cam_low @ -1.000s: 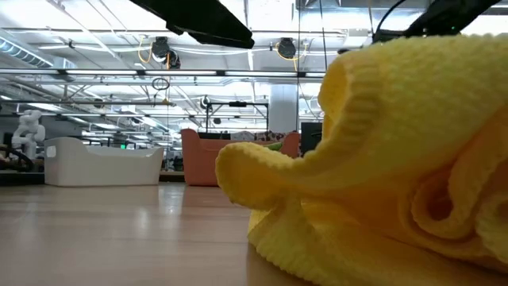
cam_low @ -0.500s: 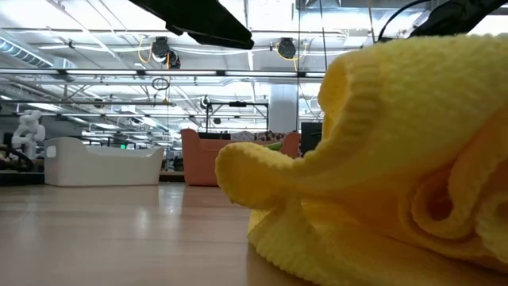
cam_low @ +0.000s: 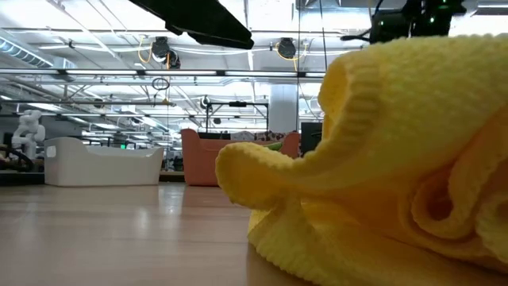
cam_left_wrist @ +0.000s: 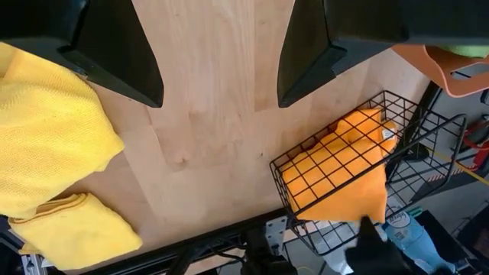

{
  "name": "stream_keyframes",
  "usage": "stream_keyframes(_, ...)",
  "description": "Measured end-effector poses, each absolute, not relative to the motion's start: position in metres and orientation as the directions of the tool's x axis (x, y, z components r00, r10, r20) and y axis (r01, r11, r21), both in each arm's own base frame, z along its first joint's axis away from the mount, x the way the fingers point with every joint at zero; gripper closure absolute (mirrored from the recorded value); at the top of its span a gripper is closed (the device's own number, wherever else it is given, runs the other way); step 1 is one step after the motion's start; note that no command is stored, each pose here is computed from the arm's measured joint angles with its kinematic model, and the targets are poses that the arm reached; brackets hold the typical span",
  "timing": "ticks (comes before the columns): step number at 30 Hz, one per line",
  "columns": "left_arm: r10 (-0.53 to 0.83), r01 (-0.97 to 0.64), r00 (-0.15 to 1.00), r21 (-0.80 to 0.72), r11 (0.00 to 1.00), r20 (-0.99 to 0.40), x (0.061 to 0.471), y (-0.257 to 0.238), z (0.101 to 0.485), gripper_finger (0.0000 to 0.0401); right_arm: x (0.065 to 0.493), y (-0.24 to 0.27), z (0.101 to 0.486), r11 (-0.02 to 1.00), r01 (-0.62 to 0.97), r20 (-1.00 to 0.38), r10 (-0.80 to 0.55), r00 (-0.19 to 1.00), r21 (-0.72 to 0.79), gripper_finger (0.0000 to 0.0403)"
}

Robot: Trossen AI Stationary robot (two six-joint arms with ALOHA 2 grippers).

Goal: Sort microfiber towel by color & place in baskets
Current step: Put the orange towel into the wire basket

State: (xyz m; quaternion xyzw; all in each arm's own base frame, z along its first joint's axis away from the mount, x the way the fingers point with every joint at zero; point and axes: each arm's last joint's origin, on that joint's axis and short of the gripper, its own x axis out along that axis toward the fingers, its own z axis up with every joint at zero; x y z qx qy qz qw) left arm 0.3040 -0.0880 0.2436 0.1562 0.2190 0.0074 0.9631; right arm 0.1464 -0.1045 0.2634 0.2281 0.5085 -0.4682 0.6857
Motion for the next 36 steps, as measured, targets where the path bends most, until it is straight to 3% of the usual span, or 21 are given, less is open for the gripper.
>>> stream_keyframes(3,0.081,0.056,0.904,0.304,0.951,-0.42,0.304,-0.089,0.244,0.0138,0.144,-0.104,0.28,0.416,0.89,-0.896,-0.444,0.021,-0.186,0.0178)
stream_keyframes(6,0.08,0.058,0.904,0.304,0.951,-0.42,0.304,-0.089,0.244,0.0138,0.145,-0.101,0.29,0.416,0.899,-0.876,-0.474,0.085,-0.138,0.0165)
stream_keyframes(11,0.076,0.065,0.902,0.306,0.95,-0.425,0.303,-0.091,0.243,0.0138,0.152,-0.087,0.289,0.462,0.883,-0.847,-0.5,0.178,-0.088,0.0173)
stream_keyframes(17,0.076,0.068,0.901,0.311,0.948,-0.426,0.303,-0.091,0.243,0.0138,0.163,-0.068,0.268,0.534,0.844,-0.849,-0.47,0.242,-0.055,0.023)
stream_keyframes(26,0.074,0.063,0.906,0.305,0.95,-0.417,0.303,-0.091,0.244,0.0138,0.159,-0.071,0.215,0.474,0.869,-0.846,-0.514,0.142,-0.143,0.0391)
stream_keyframes(36,0.057,0.078,0.906,0.297,0.952,-0.419,0.303,-0.091,0.244,0.0138,0.148,-0.08,0.186,0.405,0.898,-0.842,-0.534,0.08,-0.172,0.0398)
